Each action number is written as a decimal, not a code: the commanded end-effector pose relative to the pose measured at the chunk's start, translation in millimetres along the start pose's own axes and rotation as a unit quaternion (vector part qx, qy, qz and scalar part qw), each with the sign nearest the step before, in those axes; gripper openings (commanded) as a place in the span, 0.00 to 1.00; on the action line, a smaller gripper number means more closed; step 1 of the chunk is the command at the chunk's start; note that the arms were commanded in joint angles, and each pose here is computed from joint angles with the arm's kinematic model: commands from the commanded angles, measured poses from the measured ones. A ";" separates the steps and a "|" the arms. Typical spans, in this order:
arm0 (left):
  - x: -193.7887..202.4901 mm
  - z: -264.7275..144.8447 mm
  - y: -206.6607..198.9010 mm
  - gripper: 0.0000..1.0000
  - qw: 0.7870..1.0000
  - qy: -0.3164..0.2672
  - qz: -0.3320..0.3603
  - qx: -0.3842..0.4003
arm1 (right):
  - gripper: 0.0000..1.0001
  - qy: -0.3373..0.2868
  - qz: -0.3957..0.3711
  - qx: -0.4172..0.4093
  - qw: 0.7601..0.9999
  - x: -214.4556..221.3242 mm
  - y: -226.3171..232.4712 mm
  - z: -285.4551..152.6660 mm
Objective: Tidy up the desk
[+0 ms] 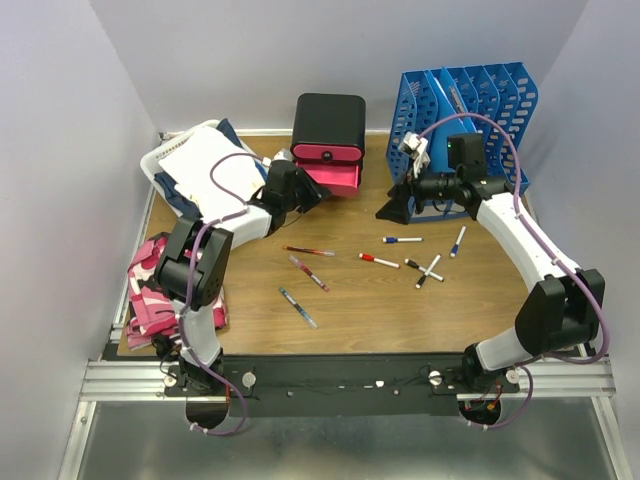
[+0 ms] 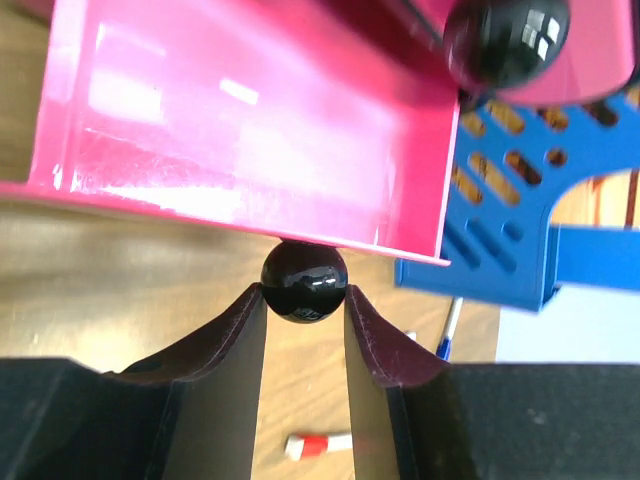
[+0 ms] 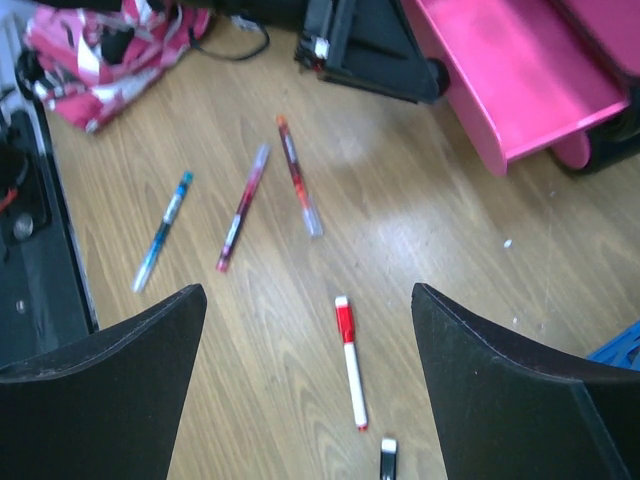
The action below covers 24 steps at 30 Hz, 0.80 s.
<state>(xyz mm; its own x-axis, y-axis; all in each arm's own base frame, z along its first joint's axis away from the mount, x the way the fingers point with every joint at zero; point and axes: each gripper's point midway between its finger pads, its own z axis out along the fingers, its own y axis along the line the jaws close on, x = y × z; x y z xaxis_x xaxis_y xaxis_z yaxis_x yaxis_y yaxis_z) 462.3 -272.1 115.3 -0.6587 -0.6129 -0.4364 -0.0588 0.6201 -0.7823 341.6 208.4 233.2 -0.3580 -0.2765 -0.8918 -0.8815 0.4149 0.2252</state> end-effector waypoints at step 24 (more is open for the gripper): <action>-35.6 -179.7 14.1 0.99 0.961 -0.072 0.233 -0.129 | 0.65 0.320 -0.059 0.118 0.938 193.2 -34.6 59.8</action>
<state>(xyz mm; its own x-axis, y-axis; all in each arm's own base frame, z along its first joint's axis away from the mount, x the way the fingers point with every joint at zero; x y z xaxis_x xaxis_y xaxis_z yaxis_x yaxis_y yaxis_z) 373.6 -202.4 210.8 -0.5857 -0.3746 -0.7188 0.1172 0.8383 -0.5325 314.1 194.3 47.1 -0.4324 -0.7442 -0.5091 -0.8738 0.4852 0.0328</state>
